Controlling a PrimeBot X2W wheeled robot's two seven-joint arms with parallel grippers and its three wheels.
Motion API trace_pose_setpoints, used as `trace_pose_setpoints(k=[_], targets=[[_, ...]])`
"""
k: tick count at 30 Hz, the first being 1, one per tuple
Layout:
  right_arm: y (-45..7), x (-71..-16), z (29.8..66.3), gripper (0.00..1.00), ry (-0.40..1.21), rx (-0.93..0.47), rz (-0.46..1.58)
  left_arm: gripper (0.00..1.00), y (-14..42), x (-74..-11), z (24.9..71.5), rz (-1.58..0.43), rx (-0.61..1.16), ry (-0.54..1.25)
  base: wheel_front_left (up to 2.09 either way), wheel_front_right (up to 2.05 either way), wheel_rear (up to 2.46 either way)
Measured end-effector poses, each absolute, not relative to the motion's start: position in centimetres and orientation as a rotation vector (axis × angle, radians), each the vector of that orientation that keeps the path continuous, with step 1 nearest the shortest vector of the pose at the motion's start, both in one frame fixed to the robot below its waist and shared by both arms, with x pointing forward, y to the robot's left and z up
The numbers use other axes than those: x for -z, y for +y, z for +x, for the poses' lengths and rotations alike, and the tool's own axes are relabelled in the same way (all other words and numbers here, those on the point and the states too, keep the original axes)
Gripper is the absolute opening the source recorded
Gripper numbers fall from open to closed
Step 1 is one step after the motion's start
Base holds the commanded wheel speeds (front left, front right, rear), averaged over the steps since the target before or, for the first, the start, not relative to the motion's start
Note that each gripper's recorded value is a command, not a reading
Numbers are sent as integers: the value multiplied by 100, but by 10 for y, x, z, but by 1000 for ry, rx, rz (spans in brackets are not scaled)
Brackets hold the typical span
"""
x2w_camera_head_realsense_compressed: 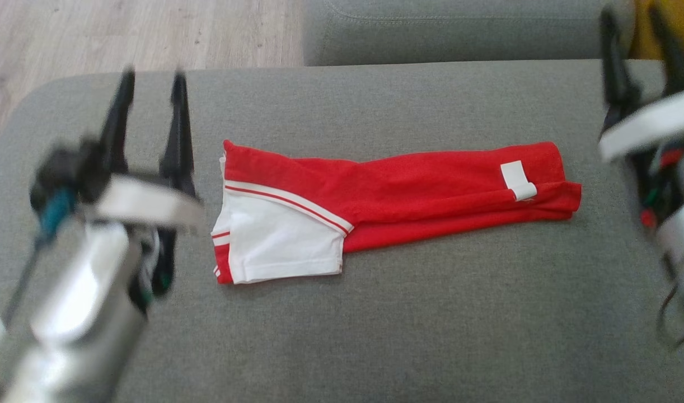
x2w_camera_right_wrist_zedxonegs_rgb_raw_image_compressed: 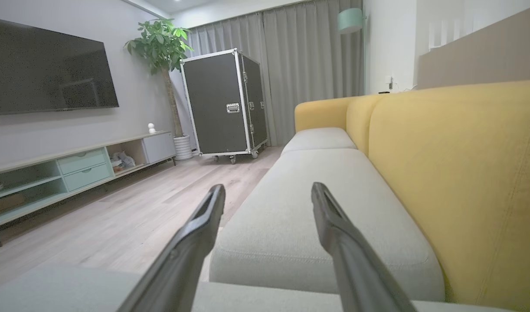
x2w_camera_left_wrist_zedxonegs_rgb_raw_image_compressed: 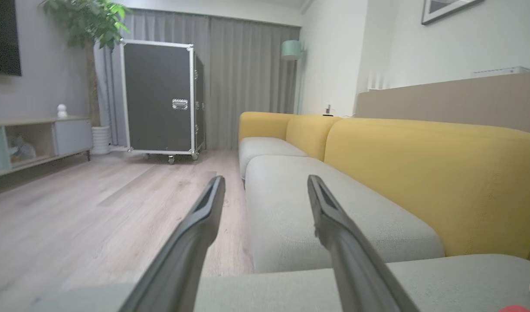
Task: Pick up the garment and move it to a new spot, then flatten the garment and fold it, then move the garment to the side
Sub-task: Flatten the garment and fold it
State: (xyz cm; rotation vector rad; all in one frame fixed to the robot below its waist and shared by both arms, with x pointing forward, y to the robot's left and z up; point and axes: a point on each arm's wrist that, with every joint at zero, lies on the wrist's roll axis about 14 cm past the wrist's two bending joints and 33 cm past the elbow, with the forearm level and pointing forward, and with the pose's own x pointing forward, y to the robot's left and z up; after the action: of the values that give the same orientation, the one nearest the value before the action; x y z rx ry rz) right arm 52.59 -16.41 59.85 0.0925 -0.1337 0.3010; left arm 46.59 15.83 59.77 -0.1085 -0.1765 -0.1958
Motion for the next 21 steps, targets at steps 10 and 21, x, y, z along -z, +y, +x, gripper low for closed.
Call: trace_pose_setpoints(k=[10,21], targets=[[-132,-518,448,100,-56,-224,195,100,154,-535,409,-207,108,-113,0,0,0],[-121,-485,421,100,21,-218,194,100,165,-505,387,-254,42,-62,0,0,0]])
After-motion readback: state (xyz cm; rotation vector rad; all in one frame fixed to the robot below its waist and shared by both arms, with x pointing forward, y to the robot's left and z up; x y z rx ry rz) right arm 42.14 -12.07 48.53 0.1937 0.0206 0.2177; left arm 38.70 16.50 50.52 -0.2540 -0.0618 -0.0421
